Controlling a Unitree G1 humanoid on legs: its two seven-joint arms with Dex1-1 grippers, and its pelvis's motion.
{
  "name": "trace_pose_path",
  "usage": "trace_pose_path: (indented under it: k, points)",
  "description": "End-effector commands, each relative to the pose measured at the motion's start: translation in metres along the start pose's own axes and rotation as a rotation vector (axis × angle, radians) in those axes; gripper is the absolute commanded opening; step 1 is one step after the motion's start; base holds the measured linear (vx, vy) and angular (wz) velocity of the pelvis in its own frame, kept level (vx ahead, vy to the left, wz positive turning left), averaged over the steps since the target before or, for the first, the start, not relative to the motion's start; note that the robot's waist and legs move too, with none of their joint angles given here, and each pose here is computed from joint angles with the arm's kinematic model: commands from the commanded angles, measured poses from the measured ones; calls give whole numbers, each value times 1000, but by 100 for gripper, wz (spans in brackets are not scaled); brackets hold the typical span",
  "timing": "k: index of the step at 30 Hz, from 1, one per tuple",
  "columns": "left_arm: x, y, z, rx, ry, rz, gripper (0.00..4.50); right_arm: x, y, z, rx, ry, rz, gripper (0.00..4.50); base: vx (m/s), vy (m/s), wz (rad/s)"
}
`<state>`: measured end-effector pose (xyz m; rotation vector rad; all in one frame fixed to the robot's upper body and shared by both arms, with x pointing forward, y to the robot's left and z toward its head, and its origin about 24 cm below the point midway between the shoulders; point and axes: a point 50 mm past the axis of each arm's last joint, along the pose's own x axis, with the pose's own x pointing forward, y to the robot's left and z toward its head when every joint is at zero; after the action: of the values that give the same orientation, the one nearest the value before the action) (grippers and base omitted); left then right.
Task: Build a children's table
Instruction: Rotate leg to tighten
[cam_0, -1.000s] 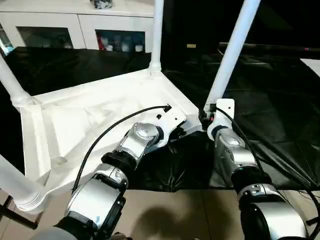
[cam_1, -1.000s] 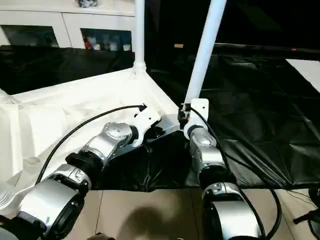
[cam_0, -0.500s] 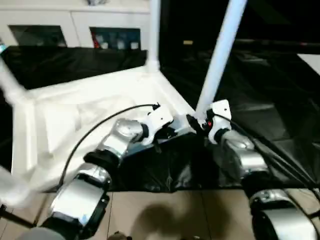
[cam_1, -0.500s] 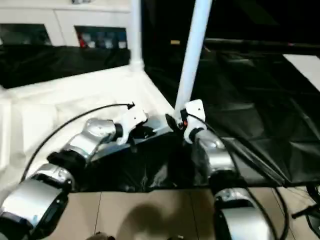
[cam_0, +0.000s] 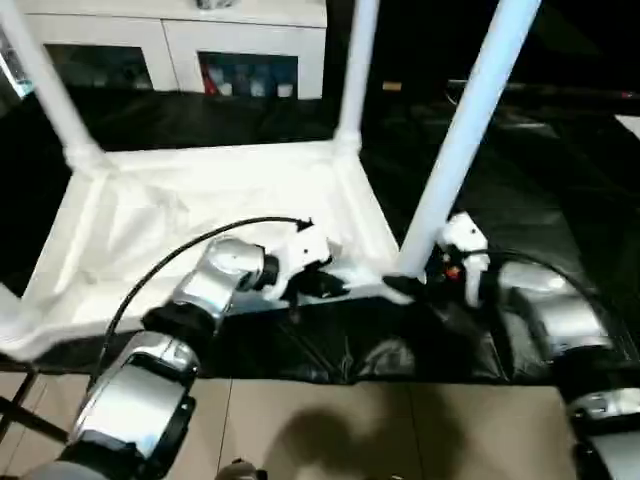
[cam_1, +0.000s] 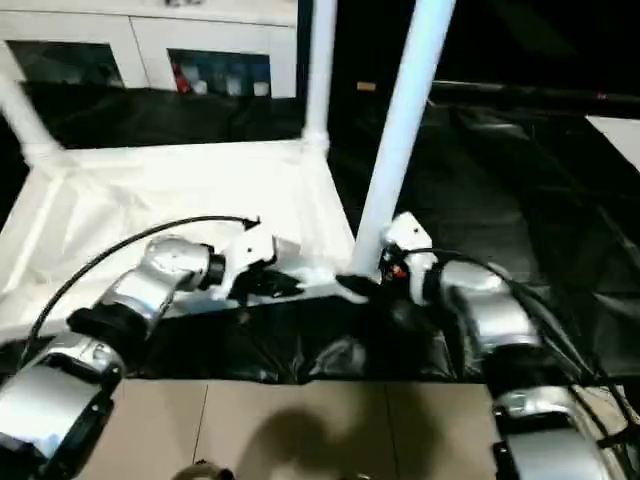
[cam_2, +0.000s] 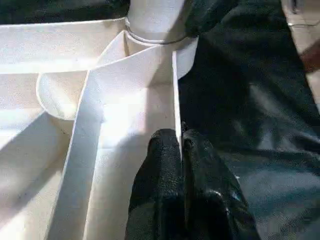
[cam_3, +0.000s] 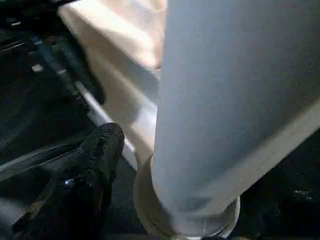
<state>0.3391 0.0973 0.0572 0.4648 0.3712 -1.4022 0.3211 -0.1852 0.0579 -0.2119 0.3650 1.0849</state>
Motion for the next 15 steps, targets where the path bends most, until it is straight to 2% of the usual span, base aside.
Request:
trace_pose_path:
  k: [1,8,9,15]
  points:
    - [7,-1,18,77,-45,-39,0,11,12,2,-11,14,121,307,0,0,0]
    - [7,0,19,80,-44,-48,0,14,16,0,-24,43,161,252,0,0,0]
    - [7,0,19,80,-44,-48,0,14,16,0,-24,43,161,233,0,0,0]
    - [6,0,19,78,-43,-52,0,16,19,-1,-14,37,179,199,0,0,0]
